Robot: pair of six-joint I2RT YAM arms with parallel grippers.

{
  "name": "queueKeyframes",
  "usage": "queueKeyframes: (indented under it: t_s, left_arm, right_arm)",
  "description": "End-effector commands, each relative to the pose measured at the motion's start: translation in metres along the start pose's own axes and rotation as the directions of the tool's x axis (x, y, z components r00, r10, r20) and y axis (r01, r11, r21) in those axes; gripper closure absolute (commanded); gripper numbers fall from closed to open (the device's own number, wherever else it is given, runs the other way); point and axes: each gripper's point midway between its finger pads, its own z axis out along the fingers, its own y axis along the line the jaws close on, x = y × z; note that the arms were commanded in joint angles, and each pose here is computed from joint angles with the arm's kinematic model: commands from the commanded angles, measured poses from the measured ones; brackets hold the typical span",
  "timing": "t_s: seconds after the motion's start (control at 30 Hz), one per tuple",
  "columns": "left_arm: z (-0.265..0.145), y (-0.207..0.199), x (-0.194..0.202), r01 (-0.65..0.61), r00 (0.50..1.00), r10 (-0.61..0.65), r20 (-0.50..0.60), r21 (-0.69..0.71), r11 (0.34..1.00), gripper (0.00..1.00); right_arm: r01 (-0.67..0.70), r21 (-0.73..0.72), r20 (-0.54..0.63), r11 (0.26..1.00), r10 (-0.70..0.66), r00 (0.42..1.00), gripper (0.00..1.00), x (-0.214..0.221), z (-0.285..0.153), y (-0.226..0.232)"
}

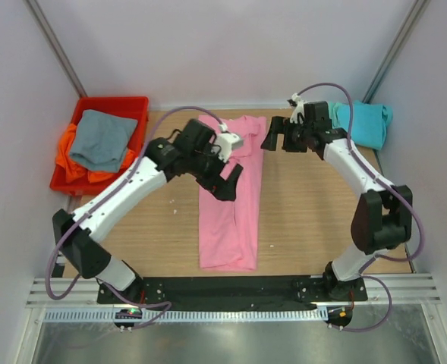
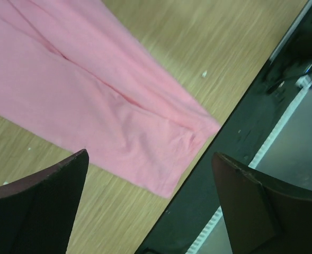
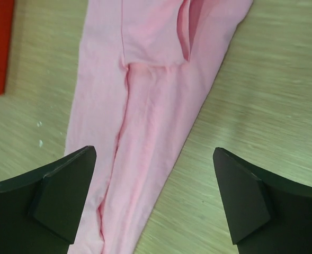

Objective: Fold and stack the t-shirts
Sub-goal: Fold the tshirt

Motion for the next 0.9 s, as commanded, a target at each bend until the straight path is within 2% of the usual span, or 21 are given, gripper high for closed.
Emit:
queueKeyframes:
  t_s: [0.0, 0.03, 0.1, 0.13, 0.17, 0.2, 0.23, 0.27, 0.3, 0.33, 0.4, 0.43, 0.5, 0.6, 0.67, 0.7, 0.87]
  left_arm:
    - [-0.019, 0.026, -0.008, 0.264, 0.962, -0.267, 0.060, 0.047, 0.963, 0.00]
    - [-0.023, 0.048, -0.009, 0.348, 0.932, -0.352, 0.086, 0.057, 0.936, 0.00]
    - [-0.016, 0.061, 0.006, 0.495, 0.865, -0.499, 0.056, 0.081, 0.865, 0.00]
    - [-0.023, 0.078, 0.007, 0.550, 0.825, -0.555, 0.106, 0.081, 0.832, 0.00]
    - [-0.010, 0.082, 0.032, 0.646, 0.757, -0.650, 0.063, 0.069, 0.760, 0.00]
    - [-0.012, 0.094, 0.039, 0.695, 0.709, -0.699, 0.090, 0.073, 0.715, 0.03]
    - [-0.005, 0.092, 0.063, 0.742, 0.664, -0.745, 0.060, 0.069, 0.667, 0.05]
    - [-0.003, 0.092, 0.073, 0.795, 0.600, -0.798, 0.053, 0.069, 0.602, 0.07]
    - [0.000, 0.096, 0.079, 0.817, 0.568, -0.820, 0.076, 0.068, 0.572, 0.13]
    - [0.009, 0.087, 0.105, 0.850, 0.522, -0.852, 0.041, 0.054, 0.523, 0.16]
    - [0.019, 0.081, 0.113, 0.891, 0.443, -0.896, 0.030, 0.095, 0.444, 0.22]
    - [0.028, 0.075, 0.132, 0.910, 0.408, -0.913, 0.001, 0.087, 0.406, 0.23]
    - [0.031, 0.073, 0.137, 0.919, 0.382, -0.924, 0.005, 0.102, 0.380, 0.28]
    - [0.036, 0.070, 0.156, 0.940, 0.334, -0.942, -0.017, 0.074, 0.332, 0.33]
    - [0.040, 0.062, 0.169, 0.958, 0.282, -0.958, -0.053, 0.061, 0.279, 0.37]
    - [0.044, 0.059, 0.179, 0.971, 0.238, -0.969, -0.068, 0.045, 0.236, 0.38]
    - [0.055, 0.059, 0.195, 0.982, 0.186, -0.981, -0.061, 0.022, 0.185, 0.43]
  right_arm:
    - [-0.103, 0.117, 0.192, 0.988, 0.079, 0.978, 0.00, -0.033, -0.023, -0.007]
    - [-0.154, 0.138, 0.192, 0.978, 0.126, 0.973, 0.02, -0.030, -0.026, -0.010]
    - [-0.284, 0.136, 0.109, 0.949, 0.271, 0.956, 0.06, -0.004, -0.029, -0.006]
    - [-0.323, 0.113, 0.091, 0.939, 0.314, 0.945, 0.08, 0.006, -0.032, -0.003]
    - [-0.372, 0.070, 0.033, 0.926, 0.371, 0.928, 0.09, 0.036, -0.027, -0.001]
    - [-0.422, 0.009, 0.002, 0.906, 0.422, 0.906, 0.10, 0.045, -0.034, 0.011]
    - [-0.493, -0.075, -0.136, 0.867, 0.481, 0.866, 0.12, 0.080, -0.033, 0.025]
    - [-0.540, -0.121, -0.202, 0.833, 0.512, 0.835, 0.15, 0.098, -0.033, 0.033]
    - [-0.610, -0.146, -0.227, 0.779, 0.574, 0.787, 0.18, 0.108, -0.038, 0.041]
    - [-0.674, -0.090, -0.283, 0.733, 0.630, 0.723, 0.21, 0.145, -0.033, 0.035]
    - [-0.744, -0.070, -0.347, 0.665, 0.683, 0.643, 0.25, 0.173, -0.035, 0.041]
    - [-0.759, -0.017, -0.370, 0.651, 0.701, 0.610, 0.26, 0.197, -0.035, 0.038]
    - [-0.753, 0.062, -0.382, 0.655, 0.713, 0.588, 0.27, 0.221, -0.038, 0.036]
    - [-0.743, 0.192, -0.435, 0.641, 0.734, 0.521, 0.27, 0.265, -0.054, 0.036]
    - [-0.678, 0.245, -0.457, 0.693, 0.700, 0.549, 0.26, 0.285, -0.061, 0.037]
    - [-0.665, 0.252, -0.470, 0.703, 0.690, 0.551, 0.26, 0.290, -0.062, 0.040]
    - [-0.642, 0.266, -0.511, 0.719, 0.670, 0.538, 0.26, 0.295, -0.056, 0.049]
